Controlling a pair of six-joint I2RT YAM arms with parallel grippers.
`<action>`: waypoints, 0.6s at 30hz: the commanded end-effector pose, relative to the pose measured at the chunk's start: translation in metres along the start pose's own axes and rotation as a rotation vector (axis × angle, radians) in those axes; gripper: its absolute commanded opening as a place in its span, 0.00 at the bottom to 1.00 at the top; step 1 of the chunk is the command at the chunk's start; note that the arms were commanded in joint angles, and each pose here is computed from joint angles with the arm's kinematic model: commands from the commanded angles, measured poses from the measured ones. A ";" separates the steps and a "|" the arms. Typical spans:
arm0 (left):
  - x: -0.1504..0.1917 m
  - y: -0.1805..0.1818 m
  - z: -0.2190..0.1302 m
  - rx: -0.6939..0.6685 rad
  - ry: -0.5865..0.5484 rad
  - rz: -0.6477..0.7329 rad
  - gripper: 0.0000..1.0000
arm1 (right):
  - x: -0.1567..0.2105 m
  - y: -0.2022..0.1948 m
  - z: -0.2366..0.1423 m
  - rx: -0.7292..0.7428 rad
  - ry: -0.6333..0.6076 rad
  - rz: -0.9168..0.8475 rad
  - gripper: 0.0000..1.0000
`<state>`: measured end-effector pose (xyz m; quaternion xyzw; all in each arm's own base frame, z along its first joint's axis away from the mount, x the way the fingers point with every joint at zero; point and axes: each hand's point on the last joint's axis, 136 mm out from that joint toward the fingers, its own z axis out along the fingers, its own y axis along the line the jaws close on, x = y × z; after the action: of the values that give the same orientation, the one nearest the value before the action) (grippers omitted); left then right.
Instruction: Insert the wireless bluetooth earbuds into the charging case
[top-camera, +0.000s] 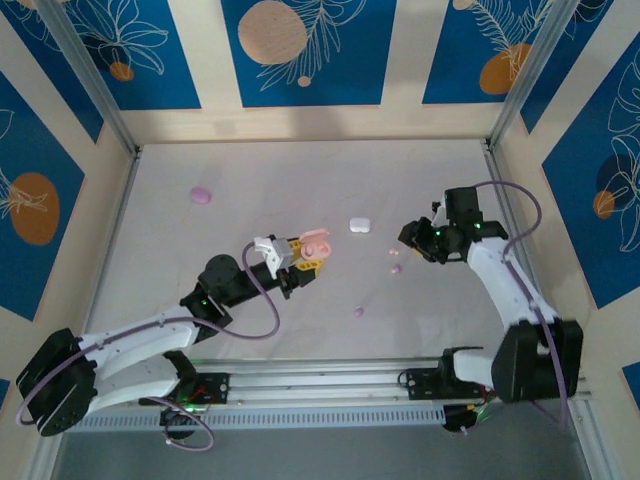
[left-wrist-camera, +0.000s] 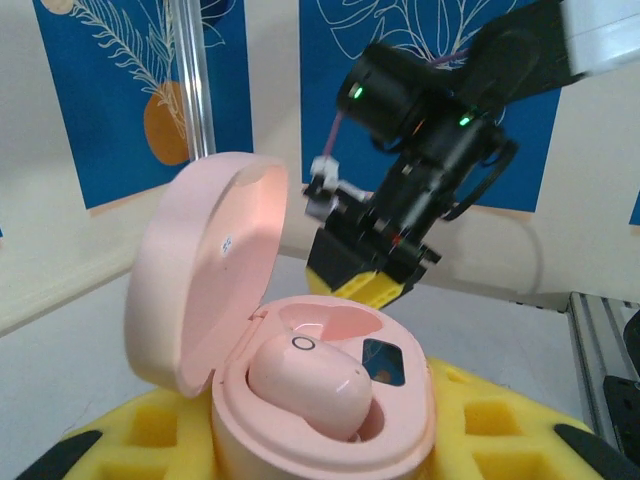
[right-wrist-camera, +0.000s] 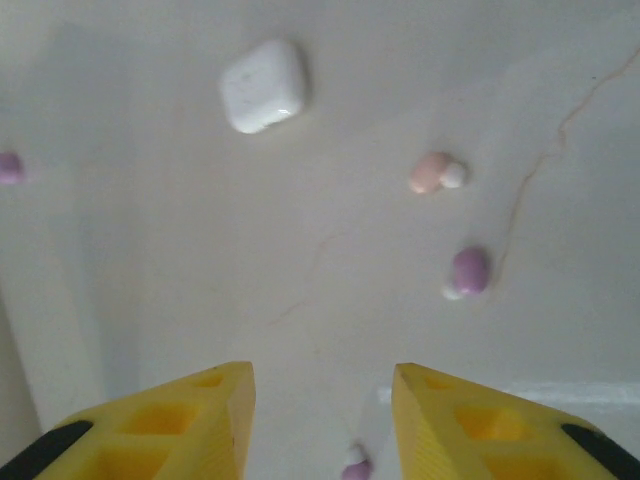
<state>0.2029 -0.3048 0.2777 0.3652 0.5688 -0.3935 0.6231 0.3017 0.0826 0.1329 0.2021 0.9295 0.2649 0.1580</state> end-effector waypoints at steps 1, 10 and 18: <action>-0.003 -0.002 -0.003 -0.006 -0.009 0.022 0.32 | -0.016 0.003 0.015 -0.013 0.059 -0.062 0.42; -0.006 -0.002 -0.009 -0.016 -0.005 0.021 0.32 | -0.052 -0.011 0.078 0.064 0.192 -0.079 0.43; -0.005 0.000 -0.009 -0.030 0.001 0.029 0.32 | -0.051 -0.024 0.107 0.099 0.291 -0.068 0.42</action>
<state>0.2013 -0.2966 0.2803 0.3605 0.5757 -0.3830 0.6261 0.3888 0.0808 0.0417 0.1520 0.9602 0.2303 0.0426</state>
